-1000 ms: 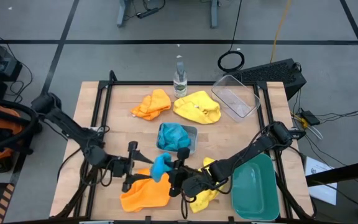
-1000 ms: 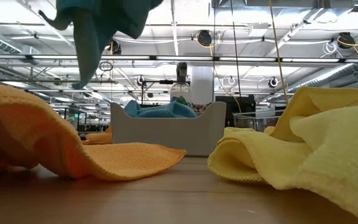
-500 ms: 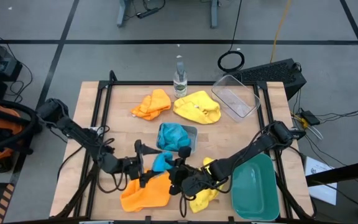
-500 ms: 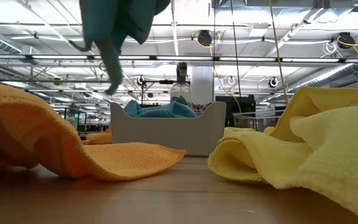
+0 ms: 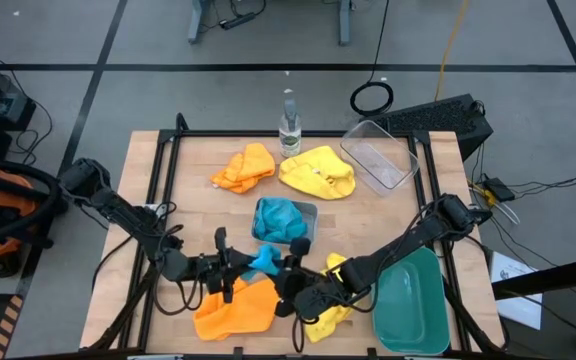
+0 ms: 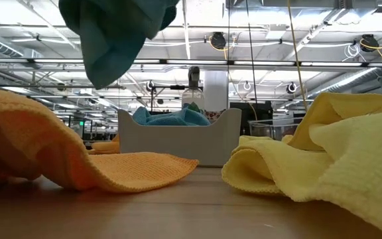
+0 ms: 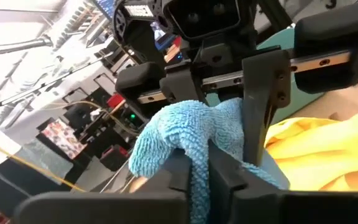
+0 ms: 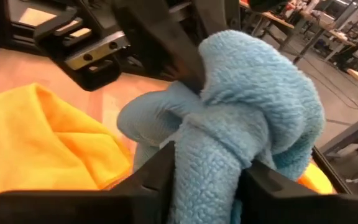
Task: Sort microfiber towel by color & place in baskets
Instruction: Put the blue towel in the white container
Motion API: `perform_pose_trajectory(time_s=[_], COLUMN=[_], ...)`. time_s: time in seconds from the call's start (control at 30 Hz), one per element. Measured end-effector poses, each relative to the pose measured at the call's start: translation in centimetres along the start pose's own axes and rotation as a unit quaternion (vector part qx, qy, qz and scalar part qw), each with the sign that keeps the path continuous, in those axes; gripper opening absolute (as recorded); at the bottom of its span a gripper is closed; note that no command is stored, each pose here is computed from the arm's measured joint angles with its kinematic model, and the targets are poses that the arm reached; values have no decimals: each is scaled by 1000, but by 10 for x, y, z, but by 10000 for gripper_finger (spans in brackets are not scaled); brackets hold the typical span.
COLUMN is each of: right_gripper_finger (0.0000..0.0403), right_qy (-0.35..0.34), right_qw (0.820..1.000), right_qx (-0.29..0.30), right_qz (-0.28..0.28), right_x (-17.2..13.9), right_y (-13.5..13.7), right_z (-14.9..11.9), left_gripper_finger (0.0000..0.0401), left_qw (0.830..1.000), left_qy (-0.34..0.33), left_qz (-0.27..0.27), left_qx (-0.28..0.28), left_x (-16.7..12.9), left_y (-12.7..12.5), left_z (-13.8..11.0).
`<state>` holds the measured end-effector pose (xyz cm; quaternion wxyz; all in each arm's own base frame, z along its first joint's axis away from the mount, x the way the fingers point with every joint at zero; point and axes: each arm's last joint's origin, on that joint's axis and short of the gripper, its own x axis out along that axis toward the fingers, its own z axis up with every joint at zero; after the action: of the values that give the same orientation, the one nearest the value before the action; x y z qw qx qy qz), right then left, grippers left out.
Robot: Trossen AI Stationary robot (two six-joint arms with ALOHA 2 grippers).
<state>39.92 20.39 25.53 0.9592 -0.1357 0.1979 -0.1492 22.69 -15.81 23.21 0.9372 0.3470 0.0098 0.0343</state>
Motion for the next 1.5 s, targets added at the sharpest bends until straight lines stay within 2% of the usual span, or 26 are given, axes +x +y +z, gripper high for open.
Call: perform_pose_trajectory(time_s=[0.07, 0.2, 0.33, 0.53, 0.63, 0.77, 0.9, 1.07, 1.17, 1.27, 1.4, 1.5], right_gripper_finger=[138, 188, 230, 254, 240, 190, 113, 22, 23, 44, 48, 36], right_qy=[-2, 3, 6, 4, 3, 5, 3, 20, 39, 56, 86, 119], right_qw=[1000, 999, 996, 993, 994, 995, 996, 997, 997, 997, 996, 993], right_qx=[8, 44, 79, 107, 99, 86, 69, 48, 37, 29, 8, 2], right_qz=[15, 31, 33, 56, 53, 51, 54, 54, 51, 38, 16, 7], right_x=[0, 7, 18, 30, 32, 32, 30, 27, 20, 8, -11, -24], right_y=[0, -5, -16, -28, -30, -30, -28, -30, -36, -48, -71, -90], right_z=[1, 1, 2, 4, 4, 4, 4, 2, 3, 8, 14, 16], left_gripper_finger=[20, 52, 57, 48, 50, 75, 129, 213, 253, 279, 289, 289], left_qw=[1000, 1000, 1000, 1000, 999, 998, 996, 995, 995, 994, 990, 988], left_qy=[-4, -3, -11, -16, -17, -14, -13, -16, -17, 0, 45, 69], left_qz=[-2, 2, -6, -14, -15, -9, -12, -18, -12, 23, 80, 97], left_qx=[-1, -3, -5, -18, -40, -58, -89, -93, -98, -106, -105, -94], left_x=[1, 2, 4, 4, 4, 3, -1, -9, -16, -23, -32, -35], left_y=[1, 2, 4, 3, 3, 5, 10, 11, 13, 17, 22, 24], left_z=[0, -1, -2, -2, -2, -1, 2, 7, 12, 16, 17, 15])
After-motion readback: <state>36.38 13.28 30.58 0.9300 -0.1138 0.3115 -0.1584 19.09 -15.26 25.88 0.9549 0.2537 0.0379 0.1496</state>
